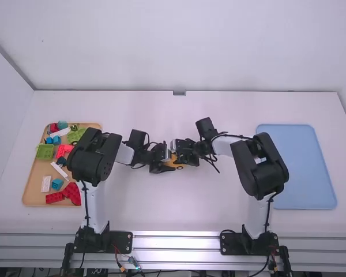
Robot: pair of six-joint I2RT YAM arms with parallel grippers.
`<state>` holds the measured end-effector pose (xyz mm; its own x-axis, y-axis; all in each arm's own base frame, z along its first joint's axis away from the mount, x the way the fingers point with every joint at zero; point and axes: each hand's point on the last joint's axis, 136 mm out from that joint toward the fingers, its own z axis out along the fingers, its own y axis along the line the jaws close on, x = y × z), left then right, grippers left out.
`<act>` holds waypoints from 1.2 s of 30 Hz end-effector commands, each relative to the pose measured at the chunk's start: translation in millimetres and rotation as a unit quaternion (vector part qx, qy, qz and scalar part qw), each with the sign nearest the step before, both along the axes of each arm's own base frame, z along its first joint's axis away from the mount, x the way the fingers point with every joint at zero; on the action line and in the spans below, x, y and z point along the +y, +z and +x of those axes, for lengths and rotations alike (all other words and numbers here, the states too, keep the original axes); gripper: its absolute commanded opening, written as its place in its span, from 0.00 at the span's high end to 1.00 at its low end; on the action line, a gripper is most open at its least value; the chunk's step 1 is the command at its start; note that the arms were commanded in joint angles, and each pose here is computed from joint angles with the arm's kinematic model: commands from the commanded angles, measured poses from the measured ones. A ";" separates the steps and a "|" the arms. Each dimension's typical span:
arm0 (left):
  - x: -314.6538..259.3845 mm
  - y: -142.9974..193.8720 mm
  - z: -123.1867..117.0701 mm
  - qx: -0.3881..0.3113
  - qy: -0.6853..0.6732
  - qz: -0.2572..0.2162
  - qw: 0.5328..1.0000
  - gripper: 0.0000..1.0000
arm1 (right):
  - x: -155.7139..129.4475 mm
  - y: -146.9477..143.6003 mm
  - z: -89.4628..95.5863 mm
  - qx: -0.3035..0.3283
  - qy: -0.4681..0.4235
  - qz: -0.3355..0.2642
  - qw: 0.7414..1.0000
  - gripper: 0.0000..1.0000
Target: Assemble lego blocks to make yellow taxi
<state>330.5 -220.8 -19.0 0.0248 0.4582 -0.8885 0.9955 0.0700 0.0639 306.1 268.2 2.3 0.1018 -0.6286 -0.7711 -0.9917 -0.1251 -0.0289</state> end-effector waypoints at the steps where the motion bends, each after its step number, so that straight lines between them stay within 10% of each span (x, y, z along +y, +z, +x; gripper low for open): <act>1: 3.4 -26.8 -12.5 0.040 0.017 0.044 0.998 0.90 | -34.5 -68.1 -17.8 0.021 -0.020 -0.143 0.989 1.00; 22: 3.5 -26.8 -12.4 0.040 0.017 0.044 0.998 0.91 | -17.6 -52.2 -13.9 0.035 -0.020 -0.091 0.995 0.99; 36: 3.4 -26.8 -12.5 0.040 0.017 0.044 0.998 0.91 | -5.4 -29.6 -10.8 0.035 -0.009 -0.048 0.998 0.78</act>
